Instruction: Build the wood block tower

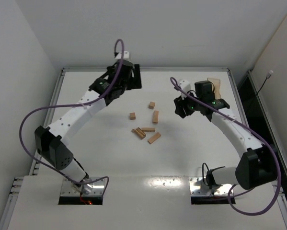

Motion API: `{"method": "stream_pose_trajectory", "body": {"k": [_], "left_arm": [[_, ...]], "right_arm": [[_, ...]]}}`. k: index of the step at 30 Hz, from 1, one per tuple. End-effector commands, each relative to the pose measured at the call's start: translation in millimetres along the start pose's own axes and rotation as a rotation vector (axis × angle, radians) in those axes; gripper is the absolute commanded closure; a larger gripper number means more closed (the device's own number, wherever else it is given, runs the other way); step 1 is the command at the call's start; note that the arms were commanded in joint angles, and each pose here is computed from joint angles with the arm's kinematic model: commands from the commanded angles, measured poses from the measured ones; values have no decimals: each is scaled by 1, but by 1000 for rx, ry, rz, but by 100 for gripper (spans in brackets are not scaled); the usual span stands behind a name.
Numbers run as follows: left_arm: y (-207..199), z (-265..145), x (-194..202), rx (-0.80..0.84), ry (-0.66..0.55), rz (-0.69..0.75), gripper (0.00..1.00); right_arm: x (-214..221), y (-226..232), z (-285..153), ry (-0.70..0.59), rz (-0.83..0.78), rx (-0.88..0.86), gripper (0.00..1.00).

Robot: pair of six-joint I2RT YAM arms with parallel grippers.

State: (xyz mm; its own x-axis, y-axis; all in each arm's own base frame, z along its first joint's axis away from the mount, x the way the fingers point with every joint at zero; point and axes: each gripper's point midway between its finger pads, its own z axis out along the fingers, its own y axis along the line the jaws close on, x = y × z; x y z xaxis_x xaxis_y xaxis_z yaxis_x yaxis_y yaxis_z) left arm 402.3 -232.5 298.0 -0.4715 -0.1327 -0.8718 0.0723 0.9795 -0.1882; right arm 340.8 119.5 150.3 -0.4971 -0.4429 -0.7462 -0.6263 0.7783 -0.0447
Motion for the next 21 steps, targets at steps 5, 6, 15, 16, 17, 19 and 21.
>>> {"method": "stream_pose_trajectory", "body": {"k": [5,6,15,16,17,19,21], "left_arm": [[160,15,7,-294,45,-68,19],[170,13,8,-300,52,-70,18],[228,14,37,-300,196,-127,13],[232,15,43,-301,211,-126,13],[235,14,43,-298,212,-133,13],[235,16,45,-272,218,-150,13],[237,16,44,-266,219,-158,13]], "right_arm": [[-49,90,28,-113,-316,-349,59],[-47,98,32,-99,-365,-375,60],[-21,161,74,42,-552,-532,65],[-11,162,83,80,-558,-526,65],[-11,166,86,84,-564,-534,65],[-4,163,95,110,-564,-519,65],[7,164,107,141,-579,-517,65]]}}
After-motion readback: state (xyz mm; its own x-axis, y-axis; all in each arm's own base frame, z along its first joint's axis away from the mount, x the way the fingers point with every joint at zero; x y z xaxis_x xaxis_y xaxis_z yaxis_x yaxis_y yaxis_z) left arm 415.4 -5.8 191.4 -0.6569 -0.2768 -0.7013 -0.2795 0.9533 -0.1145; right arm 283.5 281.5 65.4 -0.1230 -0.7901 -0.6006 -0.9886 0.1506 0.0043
